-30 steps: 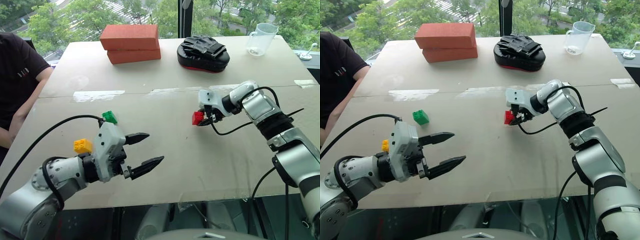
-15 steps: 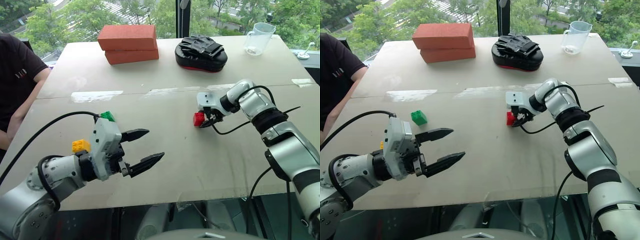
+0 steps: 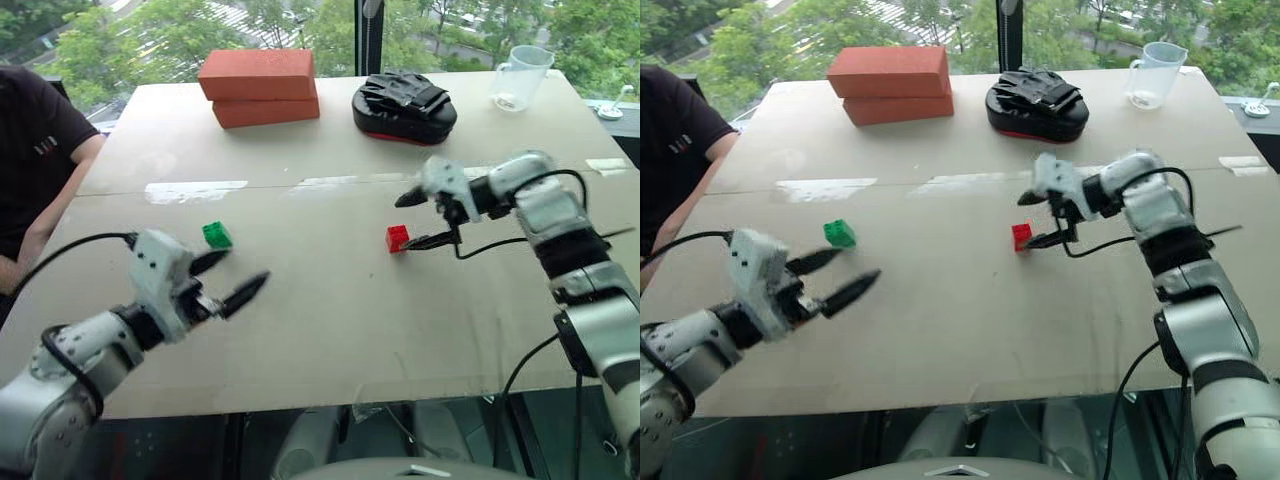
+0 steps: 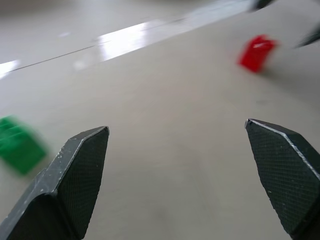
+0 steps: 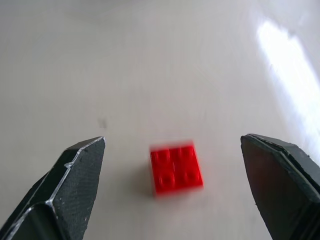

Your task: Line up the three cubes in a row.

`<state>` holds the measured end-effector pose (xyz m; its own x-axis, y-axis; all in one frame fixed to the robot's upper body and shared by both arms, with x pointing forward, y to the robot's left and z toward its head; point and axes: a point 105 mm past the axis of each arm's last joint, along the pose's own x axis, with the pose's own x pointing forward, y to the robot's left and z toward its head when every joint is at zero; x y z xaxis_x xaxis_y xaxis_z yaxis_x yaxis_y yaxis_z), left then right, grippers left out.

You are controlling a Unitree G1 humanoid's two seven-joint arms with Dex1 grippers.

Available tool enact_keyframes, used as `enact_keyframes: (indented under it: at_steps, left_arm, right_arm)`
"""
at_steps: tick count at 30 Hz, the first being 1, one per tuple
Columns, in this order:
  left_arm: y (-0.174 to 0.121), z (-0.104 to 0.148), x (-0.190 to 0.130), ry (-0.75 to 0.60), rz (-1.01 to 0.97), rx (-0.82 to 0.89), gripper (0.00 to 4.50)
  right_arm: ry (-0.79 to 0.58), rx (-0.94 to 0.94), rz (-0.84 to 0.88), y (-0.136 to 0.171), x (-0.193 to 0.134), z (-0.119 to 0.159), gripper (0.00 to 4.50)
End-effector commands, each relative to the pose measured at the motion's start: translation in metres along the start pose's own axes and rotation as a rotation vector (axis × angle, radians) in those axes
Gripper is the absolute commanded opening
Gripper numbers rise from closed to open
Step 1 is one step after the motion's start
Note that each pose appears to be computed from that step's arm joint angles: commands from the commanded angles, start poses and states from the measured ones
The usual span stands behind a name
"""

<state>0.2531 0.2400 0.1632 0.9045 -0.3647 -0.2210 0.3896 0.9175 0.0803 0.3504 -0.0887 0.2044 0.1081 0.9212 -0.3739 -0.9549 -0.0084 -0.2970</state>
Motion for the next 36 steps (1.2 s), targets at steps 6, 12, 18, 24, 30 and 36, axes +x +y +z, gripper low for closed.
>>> enact_keyframes:
  at_steps: [6,12,18,24,30,36]
  left_arm:
    - [0.049,0.013,0.02,0.023,0.378,-0.118,4.5]
    - [0.056,0.006,0.041,0.077,0.52,-0.15,4.5]
    - [0.062,-0.012,0.069,0.119,0.588,-0.247,4.5]
    - [0.062,-0.02,0.086,0.112,0.576,-0.267,2.71]
    - [0.061,-0.017,0.081,0.091,0.477,-0.196,1.3]
    - [-0.031,0.02,0.075,0.002,-0.483,0.157,1.3]
  right_arm:
    - [-0.422,-0.174,-0.237,0.045,-0.035,0.076,4.45]
    - [-0.408,-0.145,-0.24,0.06,-0.047,0.067,4.45]
    - [-0.355,-0.127,-0.244,0.06,-0.054,0.057,4.45]
    - [-0.331,-0.136,-0.248,0.061,-0.058,0.057,4.5]
    - [-0.302,-0.132,-0.266,0.065,-0.061,0.056,4.5]
    - [-0.282,0.005,-0.311,0.074,-0.065,0.039,4.5]
